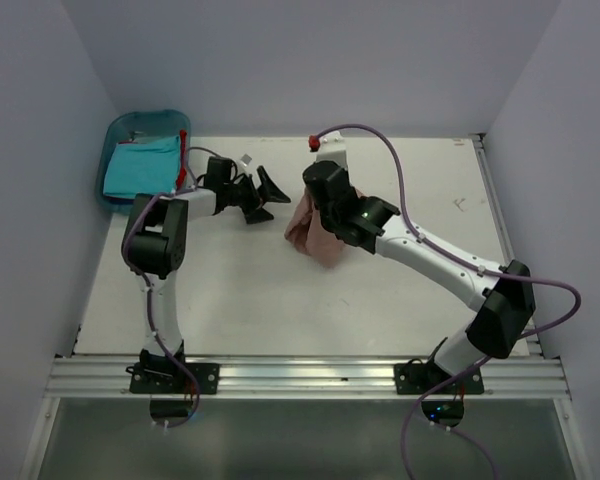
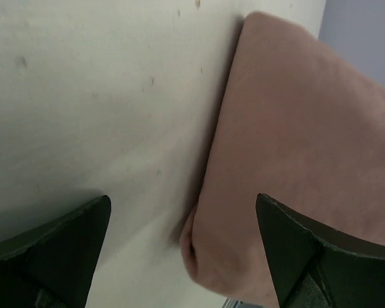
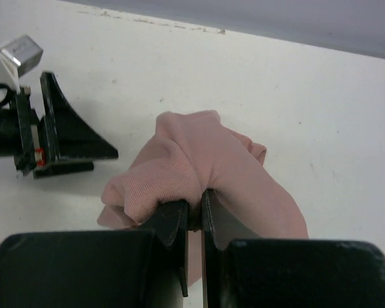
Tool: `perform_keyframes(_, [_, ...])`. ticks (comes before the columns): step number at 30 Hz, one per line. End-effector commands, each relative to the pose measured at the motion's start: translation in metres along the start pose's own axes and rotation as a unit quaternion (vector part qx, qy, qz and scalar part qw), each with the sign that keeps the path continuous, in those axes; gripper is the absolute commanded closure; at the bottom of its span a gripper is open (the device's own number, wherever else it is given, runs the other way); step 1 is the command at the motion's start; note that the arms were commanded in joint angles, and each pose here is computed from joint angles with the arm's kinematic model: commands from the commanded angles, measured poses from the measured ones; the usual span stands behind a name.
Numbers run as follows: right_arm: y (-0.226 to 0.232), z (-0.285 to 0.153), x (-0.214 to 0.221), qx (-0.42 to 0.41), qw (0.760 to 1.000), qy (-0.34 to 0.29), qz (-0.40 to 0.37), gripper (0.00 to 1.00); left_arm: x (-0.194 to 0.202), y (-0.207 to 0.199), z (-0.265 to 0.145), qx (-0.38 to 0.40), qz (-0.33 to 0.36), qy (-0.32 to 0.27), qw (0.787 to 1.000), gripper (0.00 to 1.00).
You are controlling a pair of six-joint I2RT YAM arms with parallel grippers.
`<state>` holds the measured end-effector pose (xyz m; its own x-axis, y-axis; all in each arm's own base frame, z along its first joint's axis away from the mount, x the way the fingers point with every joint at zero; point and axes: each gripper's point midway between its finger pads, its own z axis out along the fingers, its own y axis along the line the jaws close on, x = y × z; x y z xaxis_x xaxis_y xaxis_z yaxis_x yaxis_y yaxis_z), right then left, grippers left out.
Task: Fold and stack the t-shirts
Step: Flatten out the tshirt
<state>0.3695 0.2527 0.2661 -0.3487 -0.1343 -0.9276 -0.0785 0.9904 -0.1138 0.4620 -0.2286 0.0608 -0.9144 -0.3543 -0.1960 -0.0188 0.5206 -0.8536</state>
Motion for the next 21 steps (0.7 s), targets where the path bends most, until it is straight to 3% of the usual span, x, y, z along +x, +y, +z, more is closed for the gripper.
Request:
perform_keyframes(1, [-0.018,-0.011,-0.048,0.029,0.998,-0.05,0.018,1.0,0.037,-0.015,-0.018,-0.035,0.086,0.014,0.996,0.0])
perform_keyframes(7, [-0.02,-0.009,-0.062,0.033,0.998,-0.059,0.015,1.0,0.119,-0.025,-0.014,-0.032,0.066,0.075,0.994,0.0])
perform_keyframes(9, [-0.021,-0.007,-0.063,0.033,0.998,-0.058,0.013,1.0,0.127,-0.043,-0.017,-0.015,0.081,0.063,0.995,0.0])
perform_keyframes(13, [-0.026,-0.001,-0.072,0.038,0.997,-0.061,0.013,1.0,0.164,-0.044,-0.024,-0.063,0.118,0.071,0.988,0.0])
perform_keyframes(18, [-0.028,0.01,-0.079,0.032,0.998,-0.052,0.016,1.0,0.162,-0.021,-0.054,-0.182,0.186,-0.023,0.965,0.0])
perform_keyframes(21, [-0.025,0.015,-0.081,0.026,0.998,-0.047,0.016,1.0,0.163,-0.02,-0.062,-0.185,0.207,-0.064,0.959,0.0])
